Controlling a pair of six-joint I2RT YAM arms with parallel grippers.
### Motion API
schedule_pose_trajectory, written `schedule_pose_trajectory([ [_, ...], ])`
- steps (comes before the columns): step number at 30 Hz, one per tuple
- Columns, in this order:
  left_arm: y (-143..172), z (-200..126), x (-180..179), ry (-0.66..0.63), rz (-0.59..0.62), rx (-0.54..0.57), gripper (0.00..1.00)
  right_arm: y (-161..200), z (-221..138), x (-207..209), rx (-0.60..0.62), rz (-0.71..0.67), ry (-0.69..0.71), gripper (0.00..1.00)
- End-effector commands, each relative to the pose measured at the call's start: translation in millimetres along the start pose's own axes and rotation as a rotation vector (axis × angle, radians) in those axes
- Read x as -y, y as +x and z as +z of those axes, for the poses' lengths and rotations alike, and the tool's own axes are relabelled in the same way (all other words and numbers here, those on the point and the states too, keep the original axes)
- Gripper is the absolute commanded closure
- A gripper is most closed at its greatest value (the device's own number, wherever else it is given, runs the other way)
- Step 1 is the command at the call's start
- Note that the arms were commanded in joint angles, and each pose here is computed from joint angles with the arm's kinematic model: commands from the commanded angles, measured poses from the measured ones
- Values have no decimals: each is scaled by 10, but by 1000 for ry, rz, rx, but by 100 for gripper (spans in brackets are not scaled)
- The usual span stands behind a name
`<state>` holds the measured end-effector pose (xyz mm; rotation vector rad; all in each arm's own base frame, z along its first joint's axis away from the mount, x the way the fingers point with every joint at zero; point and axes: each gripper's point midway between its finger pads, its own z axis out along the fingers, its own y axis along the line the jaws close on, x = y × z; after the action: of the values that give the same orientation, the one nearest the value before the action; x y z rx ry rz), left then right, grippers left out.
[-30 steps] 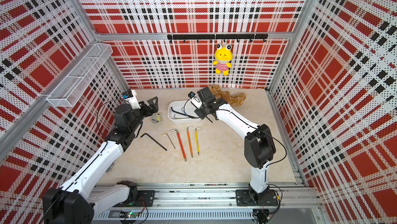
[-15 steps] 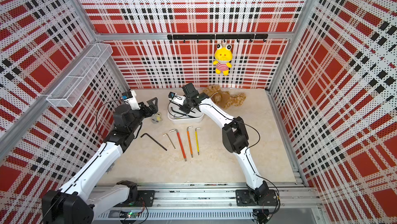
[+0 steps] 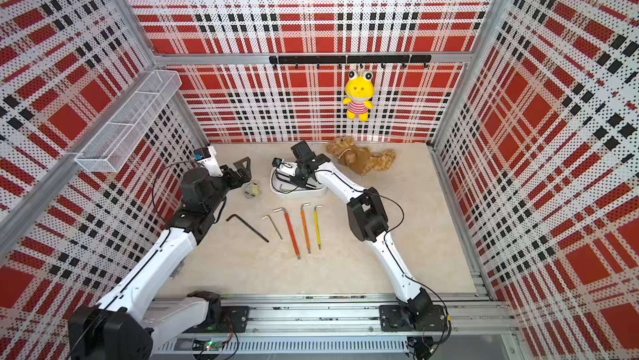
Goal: Put the hex key on the desktop into the storage box
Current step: Place the Allen key in the storage box.
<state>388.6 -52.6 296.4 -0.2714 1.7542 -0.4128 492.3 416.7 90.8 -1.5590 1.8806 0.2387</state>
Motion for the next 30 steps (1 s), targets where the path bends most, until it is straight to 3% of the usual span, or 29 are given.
schedule_pose_trajectory([
  [1, -3, 33, -15, 4, 16, -1, 1, 52, 67, 7, -8, 3, -10, 100],
  [9, 12, 70, -33, 4, 13, -8, 1, 105, 159, 33, -15, 12, 4, 100],
  [14, 17, 64, -35, 5, 13, -9, 1, 76, 165, 96, -5, 31, 34, 59],
  [18, 20, 57, -39, 4, 12, -8, 1, 5, 143, 181, 7, 65, 82, 40],
  [25, 8, 49, -23, 11, 1, -6, 1, -716, -644, 531, 202, 231, 226, 33],
  [30, 47, 72, 6, 23, -16, -16, 1, -872, -1290, 617, 258, 374, 292, 32],
])
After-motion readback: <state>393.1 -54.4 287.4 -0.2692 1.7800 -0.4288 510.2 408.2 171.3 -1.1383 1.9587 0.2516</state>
